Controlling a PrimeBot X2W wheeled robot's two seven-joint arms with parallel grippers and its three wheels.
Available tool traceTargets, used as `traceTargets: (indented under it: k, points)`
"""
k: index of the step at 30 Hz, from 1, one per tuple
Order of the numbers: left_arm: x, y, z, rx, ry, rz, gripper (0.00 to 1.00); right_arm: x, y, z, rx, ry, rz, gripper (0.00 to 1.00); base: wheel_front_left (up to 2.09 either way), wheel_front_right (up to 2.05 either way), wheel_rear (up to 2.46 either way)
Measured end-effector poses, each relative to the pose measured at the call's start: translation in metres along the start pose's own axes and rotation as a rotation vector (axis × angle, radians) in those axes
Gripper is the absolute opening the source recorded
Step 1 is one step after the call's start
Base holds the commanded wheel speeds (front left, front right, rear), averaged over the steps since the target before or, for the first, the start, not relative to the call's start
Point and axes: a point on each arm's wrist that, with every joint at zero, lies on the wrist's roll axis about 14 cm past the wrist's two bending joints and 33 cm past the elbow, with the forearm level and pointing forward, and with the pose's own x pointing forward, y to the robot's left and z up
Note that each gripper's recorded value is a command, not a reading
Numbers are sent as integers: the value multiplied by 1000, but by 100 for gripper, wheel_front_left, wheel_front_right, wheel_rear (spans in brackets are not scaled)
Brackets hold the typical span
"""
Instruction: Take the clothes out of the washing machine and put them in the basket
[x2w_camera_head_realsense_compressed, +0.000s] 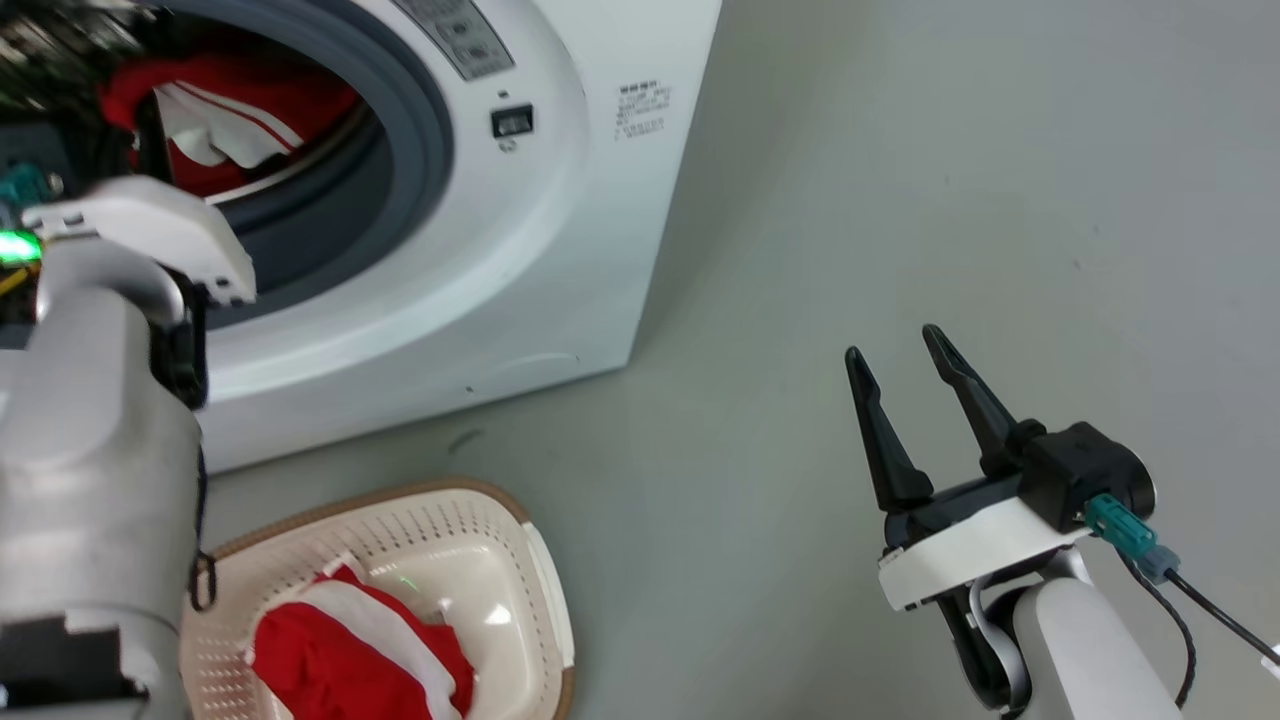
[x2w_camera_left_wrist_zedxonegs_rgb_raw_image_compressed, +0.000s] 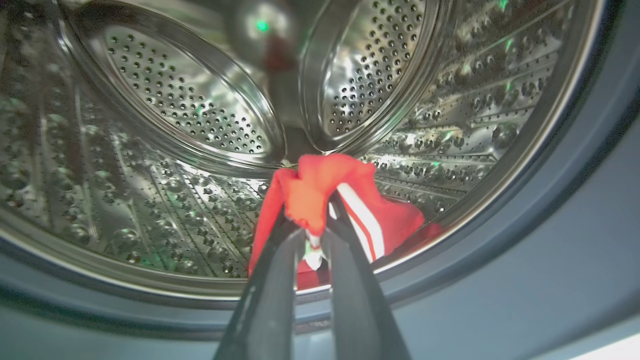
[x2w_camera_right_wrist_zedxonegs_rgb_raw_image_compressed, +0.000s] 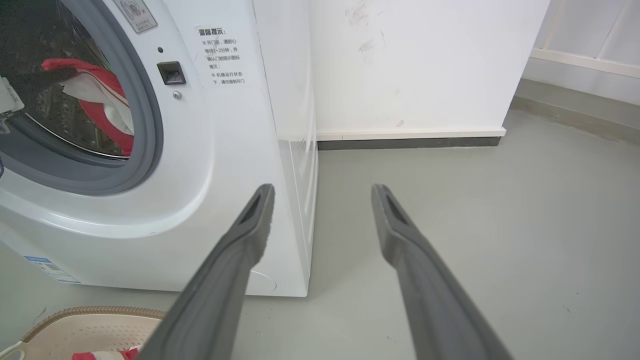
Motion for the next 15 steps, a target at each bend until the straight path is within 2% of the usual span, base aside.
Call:
traceTargets:
  k: [15]
  points:
    - [-98, 11, 68, -52, -220, 40, 0, -23, 18, 31, 5, -63, 43, 100, 0, 0, 0]
